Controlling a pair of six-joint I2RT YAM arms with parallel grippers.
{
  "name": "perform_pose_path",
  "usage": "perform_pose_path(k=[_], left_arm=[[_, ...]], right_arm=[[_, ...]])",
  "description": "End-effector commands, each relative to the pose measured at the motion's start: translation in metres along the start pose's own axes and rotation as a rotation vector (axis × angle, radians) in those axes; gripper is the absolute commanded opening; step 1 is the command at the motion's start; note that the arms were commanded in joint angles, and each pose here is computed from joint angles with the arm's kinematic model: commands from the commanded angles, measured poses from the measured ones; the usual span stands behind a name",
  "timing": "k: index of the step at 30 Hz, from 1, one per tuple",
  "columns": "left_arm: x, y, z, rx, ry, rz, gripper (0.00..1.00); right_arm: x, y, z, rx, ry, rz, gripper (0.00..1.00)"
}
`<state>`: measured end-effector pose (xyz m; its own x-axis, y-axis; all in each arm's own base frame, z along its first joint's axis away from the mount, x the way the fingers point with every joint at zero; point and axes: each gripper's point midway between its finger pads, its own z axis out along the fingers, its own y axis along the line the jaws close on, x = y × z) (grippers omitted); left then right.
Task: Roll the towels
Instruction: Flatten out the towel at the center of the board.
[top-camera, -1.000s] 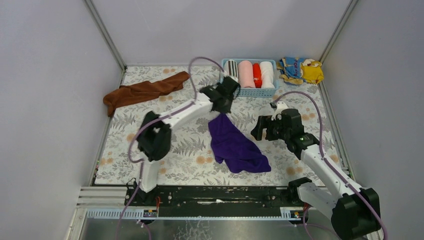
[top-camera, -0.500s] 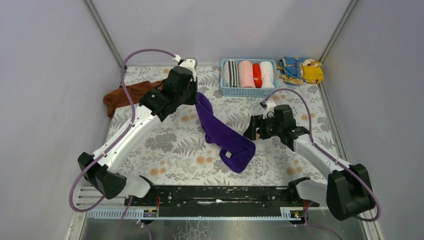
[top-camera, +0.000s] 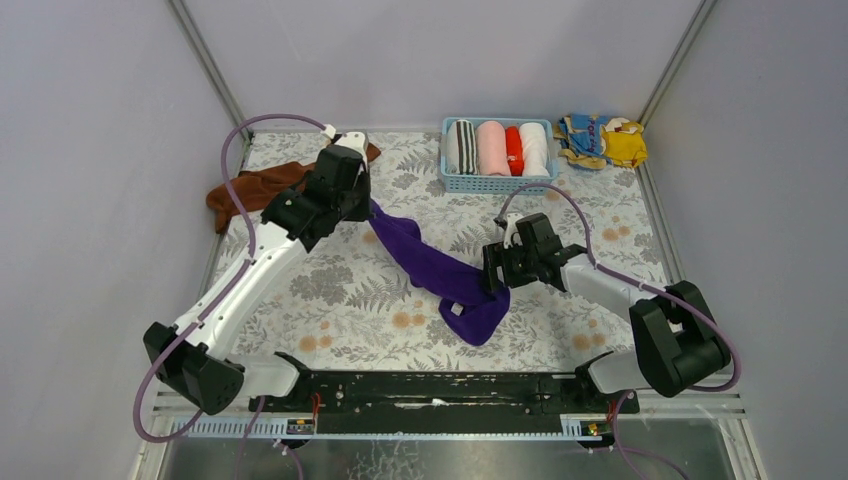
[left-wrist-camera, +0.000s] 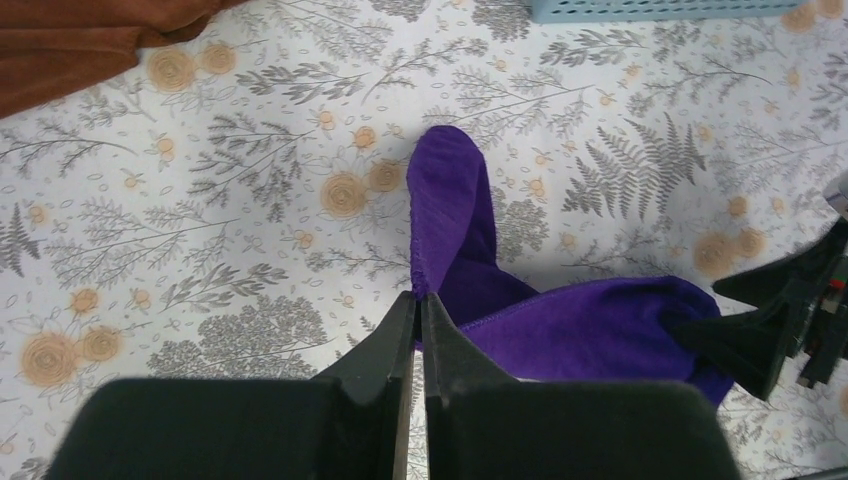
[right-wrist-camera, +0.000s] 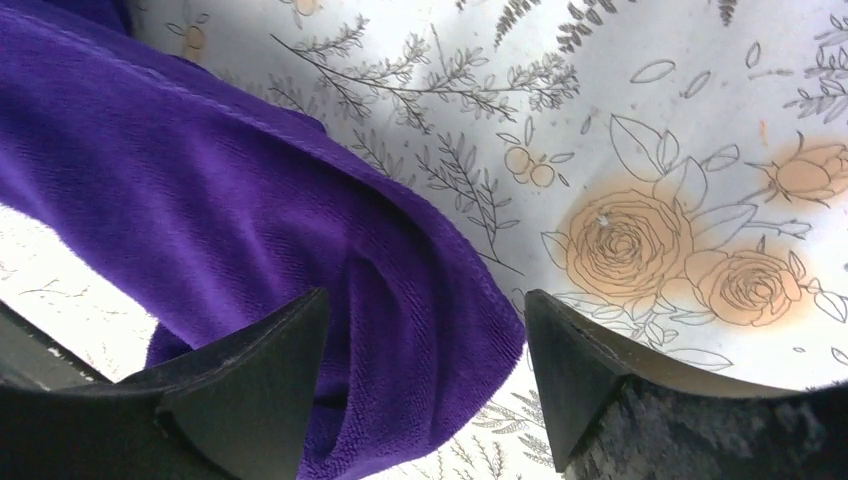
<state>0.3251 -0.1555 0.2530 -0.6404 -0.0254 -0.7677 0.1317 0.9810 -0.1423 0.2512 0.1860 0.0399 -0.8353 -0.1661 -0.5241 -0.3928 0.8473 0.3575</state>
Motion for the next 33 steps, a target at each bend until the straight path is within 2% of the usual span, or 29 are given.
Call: perform_pose_path(k=[1, 6, 11, 13, 15, 16, 20, 24, 27, 30, 33], left_arm=[[-0.005, 0.022, -0.002, -0.062, -0.03, -0.022, 0.0], [-0.01, 0.034, 0.0, -0.09, -0.039, -0.044, 0.0], [-0.013, 0.038, 0.002, -0.101, -0.048, -0.059, 0.0], [-0.015, 0.041, 0.004, -0.105, -0.056, -0.066, 0.0], [-0.017, 0.042, 0.007, -0.104, -0.059, -0.073, 0.0], [-0.02, 0.042, 0.009, -0.101, -0.064, -0.076, 0.0], [-0.047, 0.037, 0.014, -0.066, -0.095, -0.09, 0.0], [-0.102, 0.024, -0.002, -0.008, -0.19, -0.104, 0.0], [-0.141, 0.016, -0.025, 0.022, -0.285, -0.105, 0.0], [-0.162, 0.015, -0.05, 0.033, -0.368, -0.111, 0.0], [-0.15, 0.02, -0.059, 0.032, -0.397, -0.113, 0.0]], right_arm=[[-0.002, -0.012, -0.006, 0.112, 0.014, 0.01, 0.77], [0.013, -0.009, -0.002, 0.092, 0.059, 0.027, 0.74], [0.022, 0.002, 0.01, 0.035, 0.091, 0.033, 0.61], [0.018, 0.005, 0.014, 0.018, 0.091, 0.029, 0.49], [0.007, -0.001, 0.012, 0.068, 0.072, 0.026, 0.29], [-0.001, -0.005, 0.008, 0.105, 0.05, 0.023, 0.23], [-0.058, -0.03, -0.028, 0.325, -0.125, -0.022, 0.02], [-0.127, -0.041, -0.098, 0.535, -0.323, -0.093, 0.0], [-0.169, -0.028, -0.152, 0.573, -0.466, -0.135, 0.01], [-0.18, -0.007, -0.183, 0.506, -0.541, -0.155, 0.07], [-0.16, 0.007, -0.18, 0.401, -0.509, -0.142, 0.17]])
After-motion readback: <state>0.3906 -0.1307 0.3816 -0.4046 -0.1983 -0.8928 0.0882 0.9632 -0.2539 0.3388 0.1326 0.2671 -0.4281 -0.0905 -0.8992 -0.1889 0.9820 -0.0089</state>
